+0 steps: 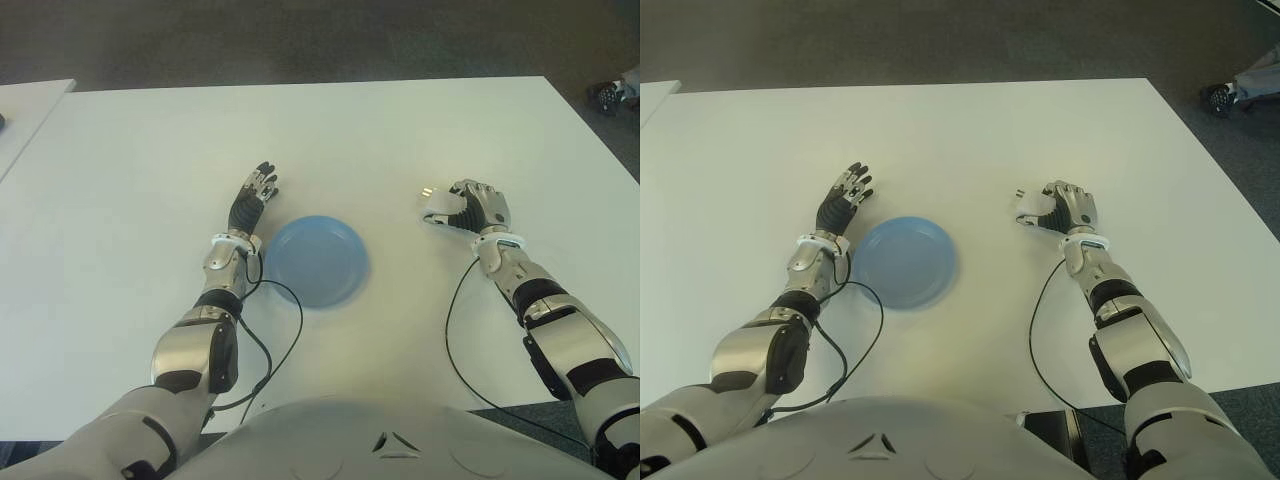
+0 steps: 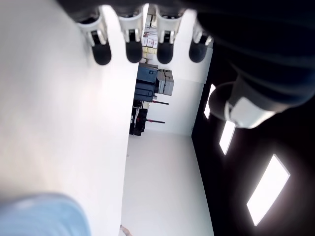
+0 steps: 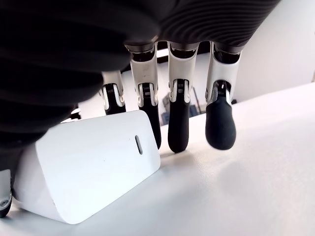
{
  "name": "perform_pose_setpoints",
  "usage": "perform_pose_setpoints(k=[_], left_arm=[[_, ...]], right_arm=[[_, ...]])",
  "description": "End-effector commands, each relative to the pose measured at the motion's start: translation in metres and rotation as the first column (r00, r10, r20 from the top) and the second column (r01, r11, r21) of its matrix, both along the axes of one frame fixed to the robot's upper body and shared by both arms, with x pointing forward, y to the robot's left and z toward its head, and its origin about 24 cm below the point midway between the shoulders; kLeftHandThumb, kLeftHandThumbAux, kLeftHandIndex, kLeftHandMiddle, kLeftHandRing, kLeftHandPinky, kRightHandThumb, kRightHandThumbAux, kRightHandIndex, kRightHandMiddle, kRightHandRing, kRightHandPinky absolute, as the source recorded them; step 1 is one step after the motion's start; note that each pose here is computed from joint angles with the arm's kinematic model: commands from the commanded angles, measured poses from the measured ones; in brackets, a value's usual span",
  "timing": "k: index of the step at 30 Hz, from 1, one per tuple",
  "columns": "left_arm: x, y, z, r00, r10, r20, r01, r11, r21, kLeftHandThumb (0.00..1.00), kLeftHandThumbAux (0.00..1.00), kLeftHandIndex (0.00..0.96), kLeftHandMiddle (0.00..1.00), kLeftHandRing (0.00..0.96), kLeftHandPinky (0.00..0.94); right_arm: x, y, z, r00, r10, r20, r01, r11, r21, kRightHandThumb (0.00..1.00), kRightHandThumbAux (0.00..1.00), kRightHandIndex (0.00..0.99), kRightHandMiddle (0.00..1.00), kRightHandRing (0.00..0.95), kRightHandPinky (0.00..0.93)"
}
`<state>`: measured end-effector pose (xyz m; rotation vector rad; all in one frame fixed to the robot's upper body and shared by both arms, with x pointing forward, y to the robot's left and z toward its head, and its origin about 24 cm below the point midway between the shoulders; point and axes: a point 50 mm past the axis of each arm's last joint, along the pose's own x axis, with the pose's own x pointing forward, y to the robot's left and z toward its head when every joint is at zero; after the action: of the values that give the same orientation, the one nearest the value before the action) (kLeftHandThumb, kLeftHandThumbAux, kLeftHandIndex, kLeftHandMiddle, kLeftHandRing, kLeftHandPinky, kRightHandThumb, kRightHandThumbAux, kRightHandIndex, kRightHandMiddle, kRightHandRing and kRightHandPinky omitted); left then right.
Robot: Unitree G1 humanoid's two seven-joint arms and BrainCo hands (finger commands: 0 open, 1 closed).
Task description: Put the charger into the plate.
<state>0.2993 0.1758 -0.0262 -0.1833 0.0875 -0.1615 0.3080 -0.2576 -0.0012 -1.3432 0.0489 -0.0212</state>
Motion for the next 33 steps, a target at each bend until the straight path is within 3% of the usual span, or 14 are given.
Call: perform_pose_setpoints(k=[1, 20, 27, 33], left_arm=[[-0.015, 0.000, -0.019, 0.996, -0.002, -0.089, 0.000, 1.000, -0.025, 0.046, 0.503, 0.000, 0.000, 0.000, 0.001], [-0.015, -0.001, -0.018, 0.997, -0.002, -0.078, 0.000, 0.999, -0.036, 0.047, 0.506, 0.000, 0.000, 0.000, 0.004], [-0.015, -0.001, -0.018, 0.997, -0.003, -0.078, 0.000, 0.999, -0.034, 0.044, 0.509, 0.000, 0.000, 0.000, 0.004], [-0.014, 0.000, -0.018, 0.997, 0.001, -0.080, -0.004, 0.999, -0.036, 0.041, 0.511, 0.000, 0.000, 0.000, 0.001]], right_arm=[[-0.027, -0.004, -0.033, 0.982, -0.004, -0.189, 0.001, 1.000, -0.013, 0.854, 0.677, 0.401, 0.546, 0.854, 0.844], [-0.027, -0.007, -0.027, 0.987, 0.034, -0.159, -0.037, 0.999, -0.015, 0.853, 0.678, 0.399, 0.545, 0.853, 0.843], [-0.006, 0.000, 0.003, 0.994, 0.105, -0.040, -0.106, 0.994, -0.009, 0.854, 0.678, 0.401, 0.547, 0.858, 0.844], [-0.003, 0.004, 0.019, 0.990, 0.133, 0.042, -0.133, 0.991, 0.000, 0.854, 0.677, 0.403, 0.548, 0.865, 0.855]])
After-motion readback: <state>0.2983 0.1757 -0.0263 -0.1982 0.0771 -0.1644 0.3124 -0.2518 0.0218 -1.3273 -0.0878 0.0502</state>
